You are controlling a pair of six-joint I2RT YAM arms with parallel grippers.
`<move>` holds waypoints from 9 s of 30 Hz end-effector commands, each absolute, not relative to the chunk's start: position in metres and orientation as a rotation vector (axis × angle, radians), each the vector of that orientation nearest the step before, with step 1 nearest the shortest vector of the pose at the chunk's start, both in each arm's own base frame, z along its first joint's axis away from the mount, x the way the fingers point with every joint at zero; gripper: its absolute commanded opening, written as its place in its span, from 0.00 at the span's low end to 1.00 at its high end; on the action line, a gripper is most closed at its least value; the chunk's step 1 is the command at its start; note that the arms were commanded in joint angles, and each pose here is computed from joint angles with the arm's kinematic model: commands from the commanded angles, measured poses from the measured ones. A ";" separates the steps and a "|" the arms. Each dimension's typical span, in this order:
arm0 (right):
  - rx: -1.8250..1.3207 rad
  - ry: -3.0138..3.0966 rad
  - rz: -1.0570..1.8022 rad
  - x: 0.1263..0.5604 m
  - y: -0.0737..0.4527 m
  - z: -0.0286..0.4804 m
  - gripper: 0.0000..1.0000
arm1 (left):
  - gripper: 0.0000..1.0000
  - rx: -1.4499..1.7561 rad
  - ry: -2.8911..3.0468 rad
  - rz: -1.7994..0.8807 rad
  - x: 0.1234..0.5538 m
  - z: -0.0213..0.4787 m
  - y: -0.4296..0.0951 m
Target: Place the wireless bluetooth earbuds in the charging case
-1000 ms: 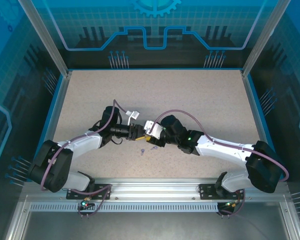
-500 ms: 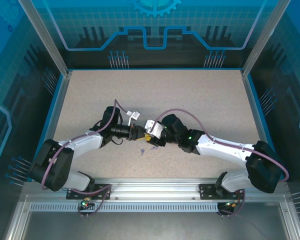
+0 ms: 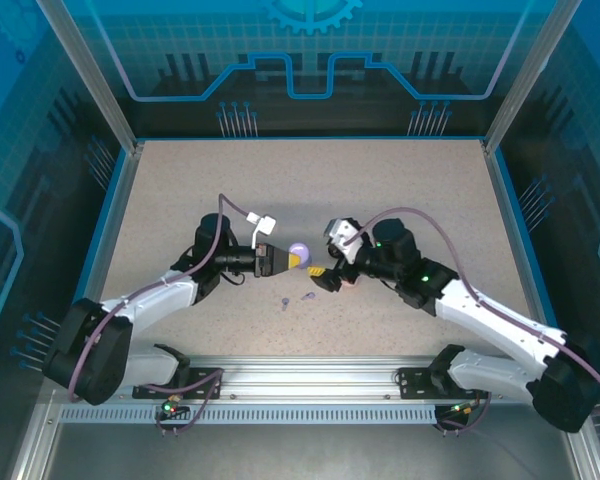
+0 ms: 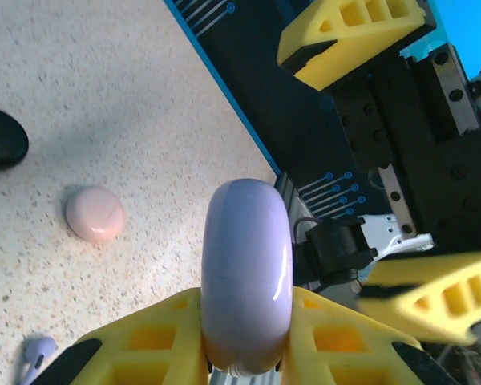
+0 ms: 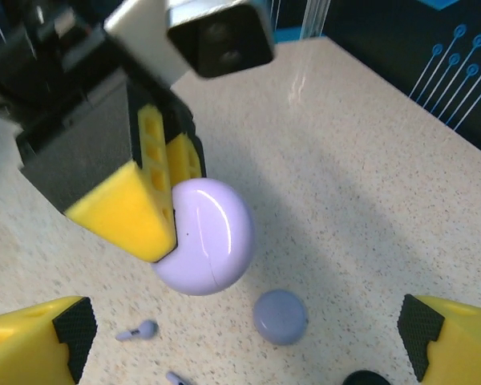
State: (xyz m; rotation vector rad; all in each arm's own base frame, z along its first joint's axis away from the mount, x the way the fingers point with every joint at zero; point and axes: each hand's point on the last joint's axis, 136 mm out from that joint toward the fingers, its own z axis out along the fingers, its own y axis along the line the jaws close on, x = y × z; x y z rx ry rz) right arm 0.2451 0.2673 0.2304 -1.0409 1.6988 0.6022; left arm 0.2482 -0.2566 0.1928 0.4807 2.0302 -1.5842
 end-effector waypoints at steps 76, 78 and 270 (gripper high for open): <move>-0.857 1.702 1.059 0.287 0.307 0.316 0.81 | 0.12 0.684 1.400 -1.225 0.235 0.282 -0.249; -0.856 1.706 1.054 0.289 0.306 0.315 0.81 | 0.12 0.684 1.401 -1.225 0.235 0.281 -0.249; -0.822 1.881 0.750 0.217 0.324 0.372 0.23 | 0.05 0.691 1.274 -1.123 0.222 0.311 -0.246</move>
